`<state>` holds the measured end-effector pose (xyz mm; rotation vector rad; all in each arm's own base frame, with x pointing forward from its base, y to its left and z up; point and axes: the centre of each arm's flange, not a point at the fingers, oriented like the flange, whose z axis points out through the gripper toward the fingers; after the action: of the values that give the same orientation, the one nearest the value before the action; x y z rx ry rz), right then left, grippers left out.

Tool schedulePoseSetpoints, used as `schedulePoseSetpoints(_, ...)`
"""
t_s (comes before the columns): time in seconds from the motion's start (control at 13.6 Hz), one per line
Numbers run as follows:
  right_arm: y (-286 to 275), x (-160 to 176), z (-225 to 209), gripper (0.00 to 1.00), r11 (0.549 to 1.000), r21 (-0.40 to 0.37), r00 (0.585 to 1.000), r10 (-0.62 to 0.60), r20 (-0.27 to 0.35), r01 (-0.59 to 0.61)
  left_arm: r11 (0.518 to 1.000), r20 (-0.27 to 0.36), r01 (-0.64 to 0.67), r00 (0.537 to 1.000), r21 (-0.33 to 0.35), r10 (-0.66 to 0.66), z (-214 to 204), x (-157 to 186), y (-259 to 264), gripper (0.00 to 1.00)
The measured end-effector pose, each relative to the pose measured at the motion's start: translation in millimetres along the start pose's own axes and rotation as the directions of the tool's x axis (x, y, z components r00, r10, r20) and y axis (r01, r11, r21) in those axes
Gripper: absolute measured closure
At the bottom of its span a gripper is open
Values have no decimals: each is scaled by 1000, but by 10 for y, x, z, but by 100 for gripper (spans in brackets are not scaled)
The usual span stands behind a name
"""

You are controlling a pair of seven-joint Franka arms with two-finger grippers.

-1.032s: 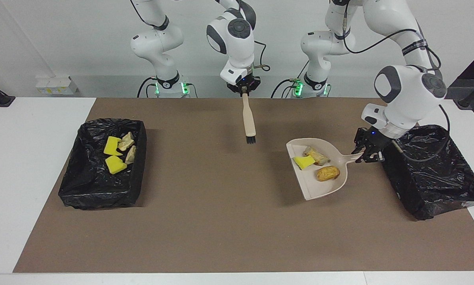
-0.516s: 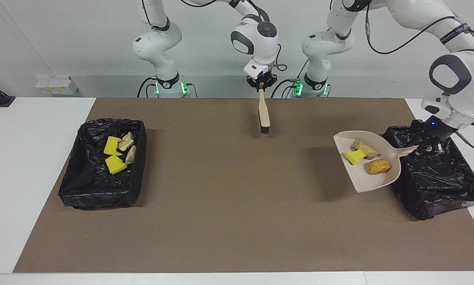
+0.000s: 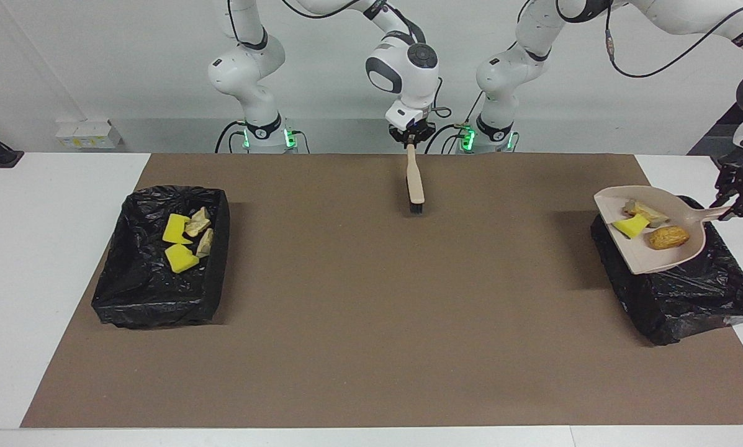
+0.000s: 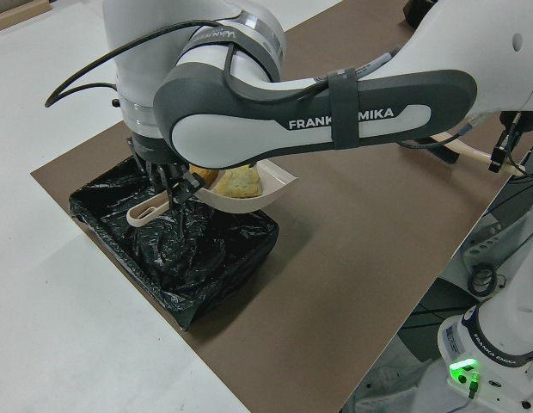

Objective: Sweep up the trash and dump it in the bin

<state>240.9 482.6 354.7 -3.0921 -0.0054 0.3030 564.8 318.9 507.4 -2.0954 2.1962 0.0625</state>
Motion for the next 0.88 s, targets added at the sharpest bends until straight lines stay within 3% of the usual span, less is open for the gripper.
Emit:
schedulePoseSetpoints(0.22,-19,14,3,74,1000,6,1000,0,-3,0,997,181,-74,981,-10,75,-65,-111,-144,69)
schedulePoseSetpoints(0.37,-74,45,1,74,1000,12,1000,-2,-1,2,995,326,-93,940,-38,100,-85,-82,-258,69)
schedulePoseSetpoints(0.59,-178,125,81,74,1000,11,1000,0,13,0,994,522,-72,847,-81,104,-148,260,-493,69)
schedulePoseSetpoints(0.88,-186,160,161,74,1000,5,1000,-22,21,22,992,687,-68,716,-110,125,-303,426,-589,69)
